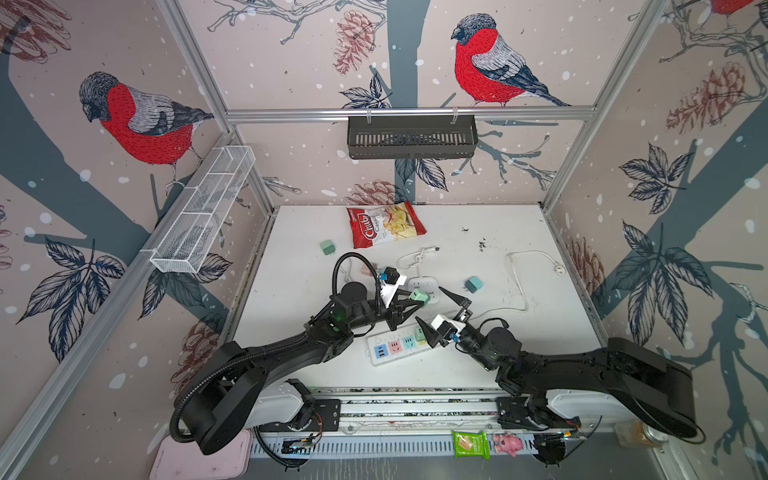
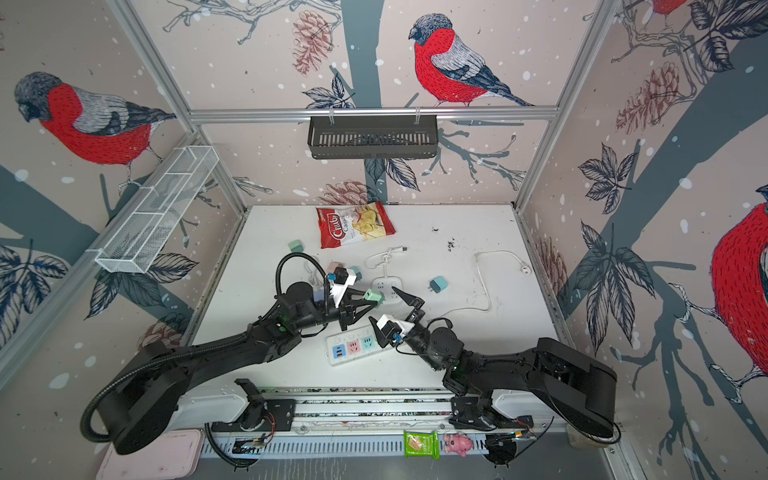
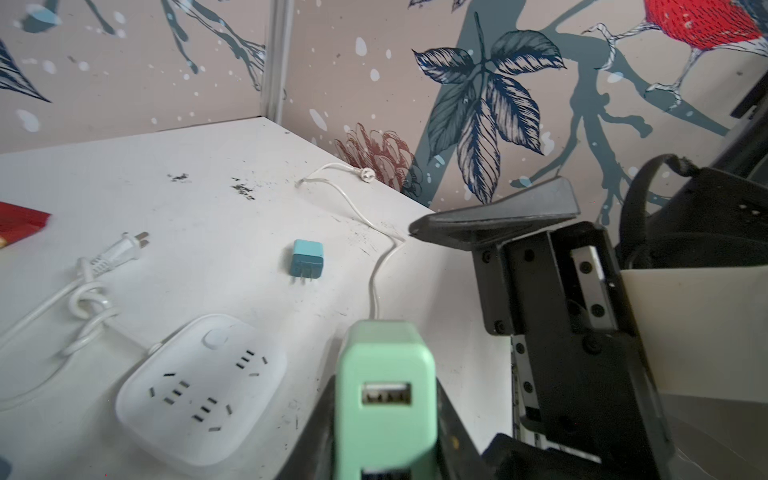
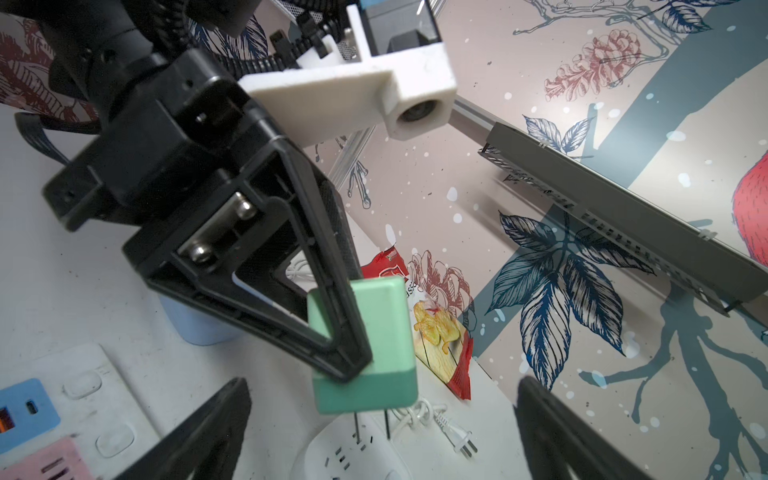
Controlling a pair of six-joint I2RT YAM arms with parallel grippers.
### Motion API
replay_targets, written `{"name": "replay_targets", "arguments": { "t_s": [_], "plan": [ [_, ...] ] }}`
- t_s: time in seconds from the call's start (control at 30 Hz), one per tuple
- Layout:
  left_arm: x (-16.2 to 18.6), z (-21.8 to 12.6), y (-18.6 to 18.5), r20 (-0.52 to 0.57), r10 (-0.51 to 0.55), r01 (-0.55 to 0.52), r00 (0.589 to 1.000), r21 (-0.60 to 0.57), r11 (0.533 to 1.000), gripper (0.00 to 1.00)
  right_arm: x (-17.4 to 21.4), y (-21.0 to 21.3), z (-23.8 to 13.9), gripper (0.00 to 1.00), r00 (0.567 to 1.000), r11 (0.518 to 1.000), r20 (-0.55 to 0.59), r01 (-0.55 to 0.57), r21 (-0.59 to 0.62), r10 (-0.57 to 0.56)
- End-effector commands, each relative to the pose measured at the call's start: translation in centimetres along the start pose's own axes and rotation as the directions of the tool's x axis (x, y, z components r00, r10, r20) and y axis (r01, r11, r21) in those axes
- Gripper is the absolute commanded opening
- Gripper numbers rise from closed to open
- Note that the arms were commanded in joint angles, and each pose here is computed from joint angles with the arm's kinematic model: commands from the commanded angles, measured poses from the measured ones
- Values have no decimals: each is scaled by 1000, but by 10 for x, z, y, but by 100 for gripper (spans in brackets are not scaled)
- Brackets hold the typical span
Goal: Insert the plug
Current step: 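Open the right gripper and withdraw it while the left gripper carries the adapter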
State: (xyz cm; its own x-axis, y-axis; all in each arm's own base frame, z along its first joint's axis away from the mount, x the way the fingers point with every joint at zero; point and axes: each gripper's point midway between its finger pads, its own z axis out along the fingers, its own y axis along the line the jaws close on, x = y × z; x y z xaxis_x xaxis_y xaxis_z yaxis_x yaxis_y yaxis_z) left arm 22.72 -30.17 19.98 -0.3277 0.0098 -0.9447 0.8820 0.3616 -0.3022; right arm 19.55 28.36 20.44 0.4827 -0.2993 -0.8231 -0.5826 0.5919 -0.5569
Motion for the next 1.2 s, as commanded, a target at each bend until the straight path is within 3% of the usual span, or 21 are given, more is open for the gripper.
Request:
{"name": "replay_targets", "arguments": {
  "t_s": [0.0, 0.2, 0.3, 0.4, 0.5, 0.6, 0.7, 0.77, 0.83, 0.9, 1.0, 1.17],
  "plan": [
    [-14, -13, 20, 68, 42, -32, 997, -133, 991, 0, -12, -16, -3, 100, 998, 996, 51, -48, 68, 45],
    [-22, -41, 49, 109, 103, -57, 989, -355, 933, 0, -14, -35, -10, 100, 992, 983, 74, -112, 143, 103],
    [-24, -46, 48, 108, 118, -70, 987, -372, 926, 0, -7, -54, -13, 100, 986, 959, 65, -166, 229, 155],
    [-30, -53, 45, 145, 48, 10, 988, -375, 927, 0, 0, -71, -17, 100, 978, 933, 59, -207, 294, 198],
    [-45, -60, 39, 171, -12, 76, 985, -373, 925, 0, 5, -80, -19, 100, 966, 916, 69, -257, 307, 247],
    [-62, -64, 38, 118, -36, 81, 992, -410, 908, 0, 7, -84, -23, 100, 952, 903, 86, -307, 301, 295],
    [-73, -60, 29, -47, 63, -77, 997, -401, 913, 0, 14, -101, -26, 100, 922, 853, 90, -382, 354, 376],
    [-70, -63, 28, -169, 125, -183, 978, -393, 901, 0, 19, -111, -28, 100, 906, 825, 86, -415, 384, 415],
    [-61, -64, 22, -278, 223, -310, 934, -323, 894, 0, 23, -119, -33, 100, 881, 791, 105, -461, 402, 461],
    [-42, -66, 13, -373, 355, -449, 857, -204, 870, 0, 24, -125, -40, 100, 857, 764, 138, -506, 399, 496],
    [-22, -72, 19, -432, 413, -524, 801, -173, 834, 0, 20, -130, -46, 100, 832, 743, 183, -552, 379, 524],
    [18, -68, 21, -474, 432, -532, 767, -93, 842, 0, 16, -142, -65, 100, 800, 691, 247, -598, 406, 547]
  ]
}}
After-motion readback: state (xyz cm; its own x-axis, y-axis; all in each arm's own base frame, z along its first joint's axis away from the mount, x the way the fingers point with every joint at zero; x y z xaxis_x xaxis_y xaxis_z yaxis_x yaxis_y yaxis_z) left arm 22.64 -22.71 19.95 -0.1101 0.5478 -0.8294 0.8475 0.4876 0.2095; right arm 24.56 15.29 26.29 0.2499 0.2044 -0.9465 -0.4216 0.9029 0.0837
